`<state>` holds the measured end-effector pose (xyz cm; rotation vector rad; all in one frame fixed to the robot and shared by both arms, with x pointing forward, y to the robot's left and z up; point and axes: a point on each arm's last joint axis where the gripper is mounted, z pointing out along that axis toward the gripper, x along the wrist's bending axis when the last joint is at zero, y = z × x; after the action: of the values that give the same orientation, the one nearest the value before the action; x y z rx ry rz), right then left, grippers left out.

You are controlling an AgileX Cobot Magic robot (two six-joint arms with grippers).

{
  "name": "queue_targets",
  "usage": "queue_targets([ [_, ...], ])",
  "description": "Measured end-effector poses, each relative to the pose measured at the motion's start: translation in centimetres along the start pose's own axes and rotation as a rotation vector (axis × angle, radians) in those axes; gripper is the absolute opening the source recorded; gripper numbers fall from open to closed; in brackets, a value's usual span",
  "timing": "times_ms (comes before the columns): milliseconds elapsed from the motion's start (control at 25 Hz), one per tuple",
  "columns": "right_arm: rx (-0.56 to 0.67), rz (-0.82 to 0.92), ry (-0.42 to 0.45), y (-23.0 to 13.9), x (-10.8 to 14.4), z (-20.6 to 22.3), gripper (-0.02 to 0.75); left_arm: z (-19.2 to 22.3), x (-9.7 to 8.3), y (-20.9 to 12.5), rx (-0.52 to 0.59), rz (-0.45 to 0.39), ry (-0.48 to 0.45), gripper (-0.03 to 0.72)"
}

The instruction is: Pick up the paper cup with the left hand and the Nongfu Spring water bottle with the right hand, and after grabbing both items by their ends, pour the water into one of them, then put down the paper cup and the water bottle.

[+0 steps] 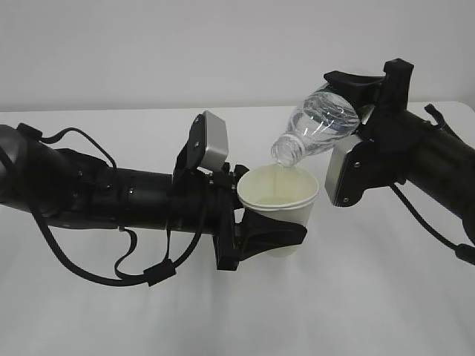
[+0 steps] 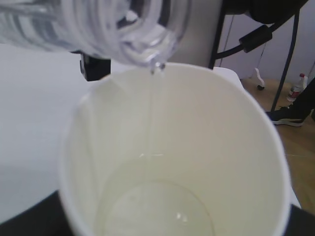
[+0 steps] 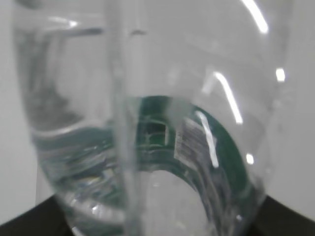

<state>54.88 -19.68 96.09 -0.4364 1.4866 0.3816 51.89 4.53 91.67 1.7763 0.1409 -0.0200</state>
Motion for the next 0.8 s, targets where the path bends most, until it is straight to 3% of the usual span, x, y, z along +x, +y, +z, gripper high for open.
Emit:
queue_targets([
  [800, -0.002, -0.002, 0.0, 0.02, 0.0, 0.0, 0.419, 0.0, 0.0, 0.0, 0.0, 0.0, 0.0, 0.465],
])
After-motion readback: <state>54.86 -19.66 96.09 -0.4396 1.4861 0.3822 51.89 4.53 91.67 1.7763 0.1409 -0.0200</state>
